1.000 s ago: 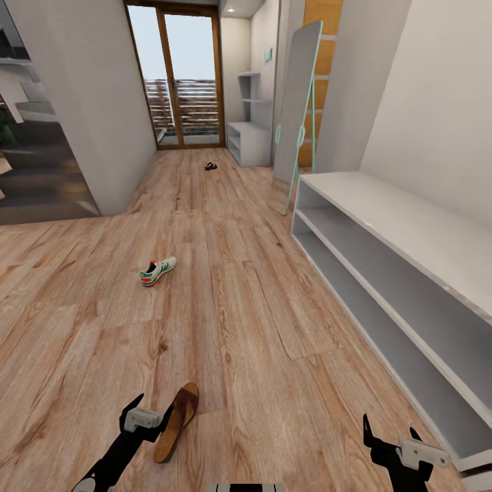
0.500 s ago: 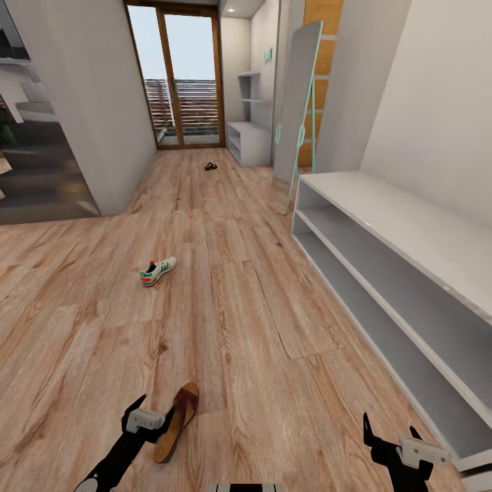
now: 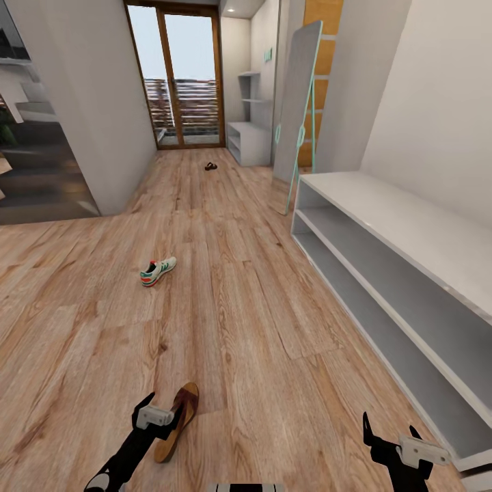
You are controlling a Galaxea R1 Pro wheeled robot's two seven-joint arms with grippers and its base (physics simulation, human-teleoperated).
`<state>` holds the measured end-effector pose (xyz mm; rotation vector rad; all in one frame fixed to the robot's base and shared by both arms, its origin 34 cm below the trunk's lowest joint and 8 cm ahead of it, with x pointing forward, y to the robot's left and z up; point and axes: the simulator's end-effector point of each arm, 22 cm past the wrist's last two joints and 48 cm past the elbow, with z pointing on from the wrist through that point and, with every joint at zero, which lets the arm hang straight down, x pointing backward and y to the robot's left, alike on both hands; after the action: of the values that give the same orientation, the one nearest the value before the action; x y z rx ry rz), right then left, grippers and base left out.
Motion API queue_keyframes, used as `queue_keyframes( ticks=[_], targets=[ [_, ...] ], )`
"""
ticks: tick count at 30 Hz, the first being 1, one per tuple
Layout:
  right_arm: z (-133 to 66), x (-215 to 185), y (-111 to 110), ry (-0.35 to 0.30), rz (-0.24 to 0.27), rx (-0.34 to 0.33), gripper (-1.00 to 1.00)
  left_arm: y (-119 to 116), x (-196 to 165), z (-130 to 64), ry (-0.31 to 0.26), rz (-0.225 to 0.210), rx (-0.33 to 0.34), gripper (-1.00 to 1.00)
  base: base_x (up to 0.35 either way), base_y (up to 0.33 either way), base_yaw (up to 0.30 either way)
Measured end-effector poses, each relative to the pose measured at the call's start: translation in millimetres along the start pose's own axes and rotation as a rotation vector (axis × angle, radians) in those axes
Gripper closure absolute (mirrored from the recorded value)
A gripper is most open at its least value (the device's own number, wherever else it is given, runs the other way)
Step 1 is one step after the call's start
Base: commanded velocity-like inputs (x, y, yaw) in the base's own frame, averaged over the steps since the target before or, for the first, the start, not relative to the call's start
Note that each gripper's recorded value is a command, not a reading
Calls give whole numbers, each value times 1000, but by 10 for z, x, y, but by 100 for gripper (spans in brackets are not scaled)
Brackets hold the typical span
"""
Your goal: Pick up the two gym shoes and the two sandals from the corridor floor and place them onto the hallstand (shoe rack) in the corridor, making sure they are on the rack and not on the floor. Arrange them so the two gym shoes are next to each other and the two sandals are next to each other.
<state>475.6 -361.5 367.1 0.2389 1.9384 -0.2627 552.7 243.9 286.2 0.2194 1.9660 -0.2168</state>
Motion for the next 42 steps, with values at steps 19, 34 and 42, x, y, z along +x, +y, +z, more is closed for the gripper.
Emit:
queue_keyframes(
  ticks=[19, 34, 42],
  targets=[
    [-3, 60, -4, 14, -2, 2, -100, 19, 42, -1, 3, -33, -20, -100, 0, 0, 0],
    [2, 104, -5, 24, -8, 2, -100, 90, 159, -26, 23, -49, -38, -100, 0, 0, 0],
    [-52, 84, -18, 20, -13, 0, -100, 140, 211, -38, 27, -73, -58, -100, 0, 0, 0]
  ],
)
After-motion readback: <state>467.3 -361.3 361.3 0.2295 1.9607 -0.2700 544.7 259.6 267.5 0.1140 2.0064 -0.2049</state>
